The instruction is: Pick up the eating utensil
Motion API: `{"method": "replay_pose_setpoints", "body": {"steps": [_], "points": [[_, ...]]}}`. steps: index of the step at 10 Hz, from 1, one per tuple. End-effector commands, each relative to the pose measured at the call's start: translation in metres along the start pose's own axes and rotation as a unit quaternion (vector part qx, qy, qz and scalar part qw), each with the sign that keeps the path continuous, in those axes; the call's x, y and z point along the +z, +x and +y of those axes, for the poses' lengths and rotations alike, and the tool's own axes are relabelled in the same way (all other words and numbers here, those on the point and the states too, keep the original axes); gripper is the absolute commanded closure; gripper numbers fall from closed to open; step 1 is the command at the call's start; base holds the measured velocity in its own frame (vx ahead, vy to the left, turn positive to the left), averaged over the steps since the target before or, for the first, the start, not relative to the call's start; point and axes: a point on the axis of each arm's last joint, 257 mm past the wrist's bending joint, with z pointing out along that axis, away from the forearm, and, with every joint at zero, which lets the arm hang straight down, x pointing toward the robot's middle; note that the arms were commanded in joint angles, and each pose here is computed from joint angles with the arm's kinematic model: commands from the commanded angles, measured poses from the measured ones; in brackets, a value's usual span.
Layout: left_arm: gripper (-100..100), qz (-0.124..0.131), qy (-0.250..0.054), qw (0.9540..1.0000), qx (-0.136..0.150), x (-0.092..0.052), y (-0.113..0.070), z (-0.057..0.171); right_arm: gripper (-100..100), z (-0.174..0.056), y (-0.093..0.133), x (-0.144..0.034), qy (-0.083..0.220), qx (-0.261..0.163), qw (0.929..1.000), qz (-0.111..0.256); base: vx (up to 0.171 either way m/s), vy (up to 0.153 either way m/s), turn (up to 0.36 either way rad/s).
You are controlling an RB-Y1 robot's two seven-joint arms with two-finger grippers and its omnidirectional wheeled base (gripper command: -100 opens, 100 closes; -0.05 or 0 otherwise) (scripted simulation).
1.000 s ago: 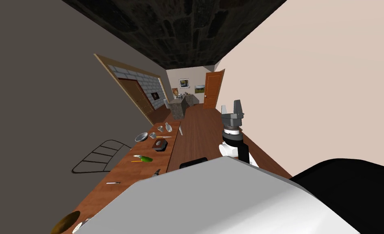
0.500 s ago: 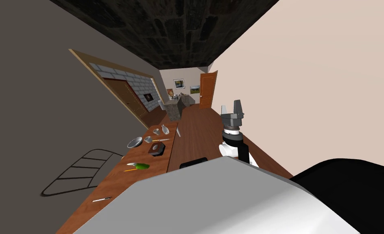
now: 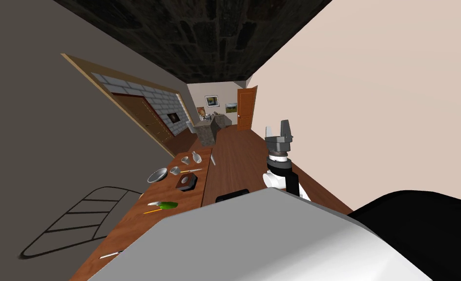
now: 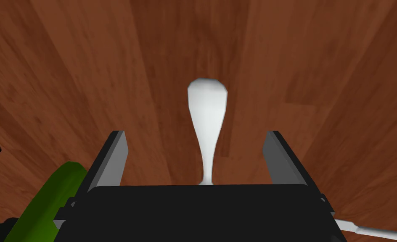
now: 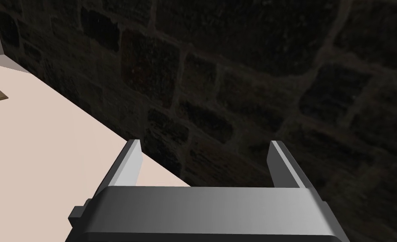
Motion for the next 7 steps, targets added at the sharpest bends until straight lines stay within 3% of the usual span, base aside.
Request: {"method": "replay_pose_setpoints", "body": {"steps": [1,5,6,7], "points": [[-100,-0.003,-0.026,0.9997,-0.004,-0.001,-0.008,0.015,0,0.000,0.000,0.000,0.000,0.000,1.0000,0.000,0.027,0.066,-0.123],[-100,-0.005,-0.041,0.9991,-0.006,-0.002,-0.013,0.024,0,0.000,0.000,0.000,0.000,0.000,1.0000,0.000,0.008,0.047,-0.048],[0,-0.005,-0.043,0.9991,-0.006,-0.002,-0.014,0.025,0,0.000,0.000,0.000,0.000,0.000,1.0000,0.000,0.000,0.000,0.000],[-100,-0.006,-0.042,0.9991,-0.008,0.002,-0.007,0.025,0,0.000,0.000,0.000,0.000,0.000,1.0000,0.000,0.004,0.030,-0.011]]}}
